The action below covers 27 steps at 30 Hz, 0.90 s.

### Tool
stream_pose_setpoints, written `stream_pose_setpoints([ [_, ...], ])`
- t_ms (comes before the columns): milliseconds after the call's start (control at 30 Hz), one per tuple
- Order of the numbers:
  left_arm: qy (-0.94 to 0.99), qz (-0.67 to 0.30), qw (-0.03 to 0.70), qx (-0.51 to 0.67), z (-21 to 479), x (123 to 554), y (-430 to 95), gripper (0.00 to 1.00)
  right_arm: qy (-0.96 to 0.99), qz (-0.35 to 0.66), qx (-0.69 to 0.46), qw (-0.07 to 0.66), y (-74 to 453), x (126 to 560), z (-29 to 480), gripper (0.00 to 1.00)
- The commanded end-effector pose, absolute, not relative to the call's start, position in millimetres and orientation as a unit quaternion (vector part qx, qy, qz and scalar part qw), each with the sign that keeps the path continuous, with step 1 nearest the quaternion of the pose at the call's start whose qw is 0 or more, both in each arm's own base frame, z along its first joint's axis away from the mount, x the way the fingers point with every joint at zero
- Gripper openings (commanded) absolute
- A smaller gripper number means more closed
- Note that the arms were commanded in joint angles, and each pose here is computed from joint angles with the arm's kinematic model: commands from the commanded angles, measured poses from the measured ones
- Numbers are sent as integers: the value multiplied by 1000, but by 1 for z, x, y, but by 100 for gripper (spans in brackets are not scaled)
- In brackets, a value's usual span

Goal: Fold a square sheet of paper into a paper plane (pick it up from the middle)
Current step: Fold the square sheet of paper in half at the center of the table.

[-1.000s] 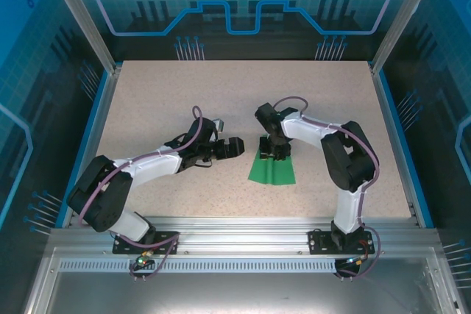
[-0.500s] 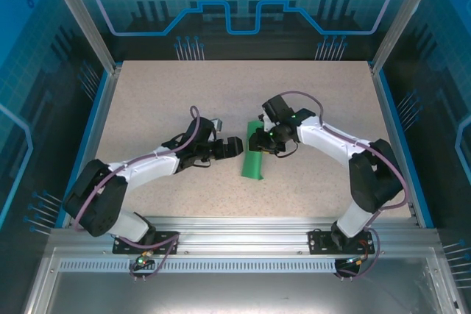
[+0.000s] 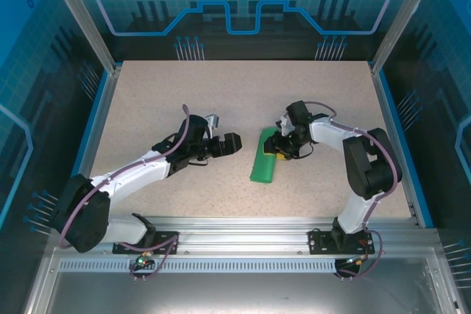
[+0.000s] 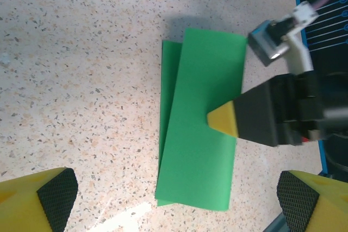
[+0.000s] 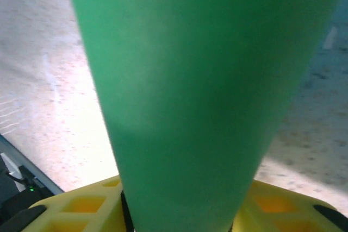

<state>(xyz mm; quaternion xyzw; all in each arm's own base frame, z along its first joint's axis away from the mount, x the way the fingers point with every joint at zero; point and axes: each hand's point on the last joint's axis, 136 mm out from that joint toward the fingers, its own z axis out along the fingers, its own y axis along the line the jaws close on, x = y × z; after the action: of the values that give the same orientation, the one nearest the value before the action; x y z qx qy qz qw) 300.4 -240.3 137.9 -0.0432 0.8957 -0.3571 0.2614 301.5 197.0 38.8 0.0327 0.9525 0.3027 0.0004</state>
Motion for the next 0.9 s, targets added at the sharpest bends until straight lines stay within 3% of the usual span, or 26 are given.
stream_pose_setpoints([
  [0, 900, -362, 236, -53, 134, 289, -242, 98, 958, 285, 13, -17, 183, 291, 30, 54],
  [433, 906, -359, 220, -49, 127, 308, -269, 98, 979, 203, 4, -20, 149, 296, 20, 78],
  [500, 908, -357, 215, -49, 124, 309, -271, 98, 981, 194, 2, -22, 147, 296, 20, 86],
  [867, 911, -357, 204, -31, 119, 319, -285, 98, 994, 107, -10, -8, 137, 291, 27, 83],
])
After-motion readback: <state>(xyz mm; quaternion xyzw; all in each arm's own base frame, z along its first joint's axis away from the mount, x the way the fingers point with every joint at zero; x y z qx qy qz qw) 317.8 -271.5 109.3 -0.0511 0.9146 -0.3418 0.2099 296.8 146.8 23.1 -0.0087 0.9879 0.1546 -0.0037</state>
